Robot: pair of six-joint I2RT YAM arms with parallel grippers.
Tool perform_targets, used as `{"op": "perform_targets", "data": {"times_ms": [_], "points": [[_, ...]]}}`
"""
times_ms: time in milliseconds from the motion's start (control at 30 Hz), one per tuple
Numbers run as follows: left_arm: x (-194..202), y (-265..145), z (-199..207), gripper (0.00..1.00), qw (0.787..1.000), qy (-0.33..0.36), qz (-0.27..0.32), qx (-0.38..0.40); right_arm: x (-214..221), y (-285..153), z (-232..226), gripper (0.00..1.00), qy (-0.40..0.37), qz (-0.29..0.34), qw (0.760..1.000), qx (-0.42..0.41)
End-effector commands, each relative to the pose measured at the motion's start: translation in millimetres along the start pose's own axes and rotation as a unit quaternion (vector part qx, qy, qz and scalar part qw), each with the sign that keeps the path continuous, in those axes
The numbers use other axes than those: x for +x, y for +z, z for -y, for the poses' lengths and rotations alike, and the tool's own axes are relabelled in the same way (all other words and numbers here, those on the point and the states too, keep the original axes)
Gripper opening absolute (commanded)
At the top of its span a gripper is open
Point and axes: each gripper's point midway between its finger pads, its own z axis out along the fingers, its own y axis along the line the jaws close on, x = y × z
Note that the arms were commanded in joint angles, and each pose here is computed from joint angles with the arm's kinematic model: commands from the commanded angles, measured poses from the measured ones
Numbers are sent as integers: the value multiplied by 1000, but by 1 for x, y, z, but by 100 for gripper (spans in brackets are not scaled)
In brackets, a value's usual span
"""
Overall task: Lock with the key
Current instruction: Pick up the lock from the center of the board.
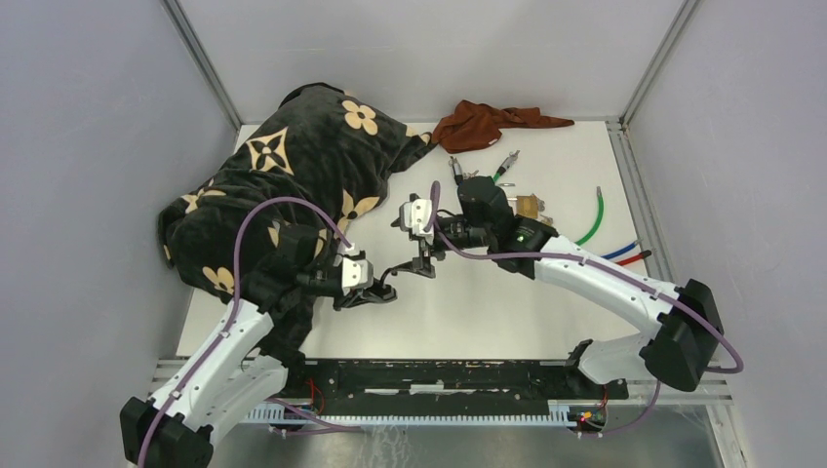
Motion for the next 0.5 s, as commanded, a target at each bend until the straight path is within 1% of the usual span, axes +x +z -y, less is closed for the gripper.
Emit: {"op": "perform_targets", "data": {"times_ms": [0,67,133,200,267,367,467], "points": [[-44,-9,-30,2,995,52,52,-66,-4,-5,-8,88,3,-17,999,-29],[-60,-15,-51,2,987,10,89,-136,3,-10,-13,92,24,-1,1000,-11],[-80,-21,-59,2,976,-18,140,-166,-6,-19,-16,98,34,49,998,14],[-100,-24,-57,2,967,-51,187,-163,-16,-29,-15,98,37,95,994,42],[-115,-27,-55,2,958,-85,224,-156,-20,-34,-14,98,55,119,989,64],[-138,-38,-56,2,940,-101,282,-164,-28,-34,-15,98,106,167,978,71],[-158,-47,-51,2,928,-98,324,-154,-35,-29,-15,91,147,199,967,64]]}}
